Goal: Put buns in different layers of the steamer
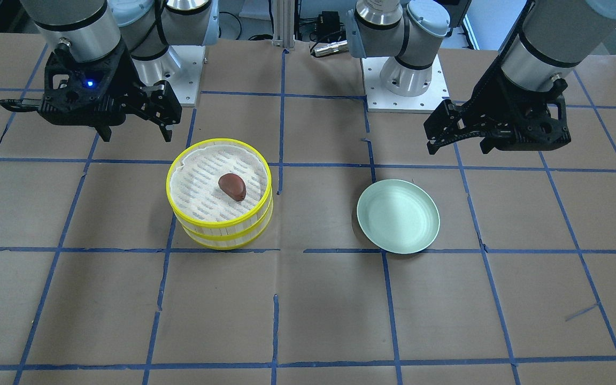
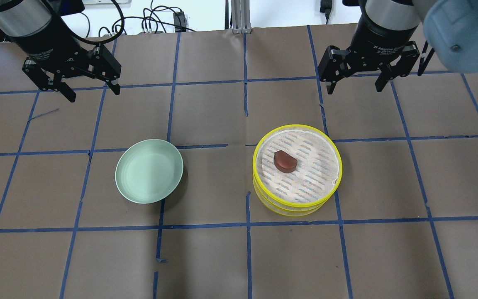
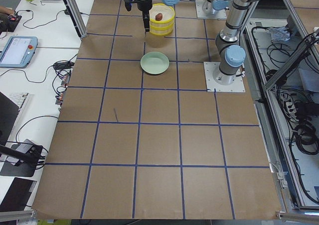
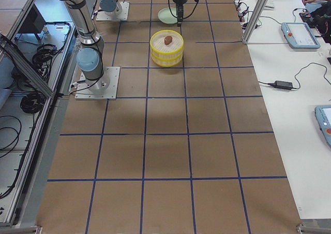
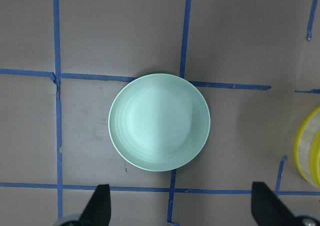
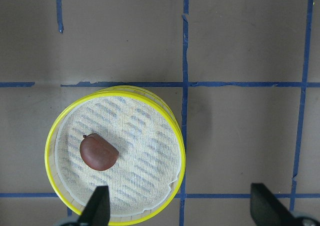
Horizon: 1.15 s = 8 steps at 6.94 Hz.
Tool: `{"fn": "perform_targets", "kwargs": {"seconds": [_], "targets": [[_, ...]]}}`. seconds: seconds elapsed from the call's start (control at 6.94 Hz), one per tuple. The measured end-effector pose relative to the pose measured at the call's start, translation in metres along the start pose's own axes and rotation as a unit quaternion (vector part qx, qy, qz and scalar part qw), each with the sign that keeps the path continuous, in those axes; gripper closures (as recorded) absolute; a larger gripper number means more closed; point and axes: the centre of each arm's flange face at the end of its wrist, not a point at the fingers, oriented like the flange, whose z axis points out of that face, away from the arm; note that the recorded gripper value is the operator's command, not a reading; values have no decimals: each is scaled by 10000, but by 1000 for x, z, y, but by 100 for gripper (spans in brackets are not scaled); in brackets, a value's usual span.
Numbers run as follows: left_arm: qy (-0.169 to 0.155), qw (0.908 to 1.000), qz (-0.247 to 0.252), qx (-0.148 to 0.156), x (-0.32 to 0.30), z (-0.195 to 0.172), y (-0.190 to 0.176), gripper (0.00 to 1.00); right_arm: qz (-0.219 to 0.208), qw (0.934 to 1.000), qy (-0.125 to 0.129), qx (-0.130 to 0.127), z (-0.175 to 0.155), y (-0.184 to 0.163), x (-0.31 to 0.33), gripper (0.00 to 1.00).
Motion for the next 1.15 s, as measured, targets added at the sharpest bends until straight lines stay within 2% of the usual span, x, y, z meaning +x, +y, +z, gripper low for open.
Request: {"fn": "perform_targets", "kwargs": {"seconds": [1.15], "targets": [[5,9999,145,-89,15,11,7,0,-8,10000,30,-49,4,0,0,0]]}}
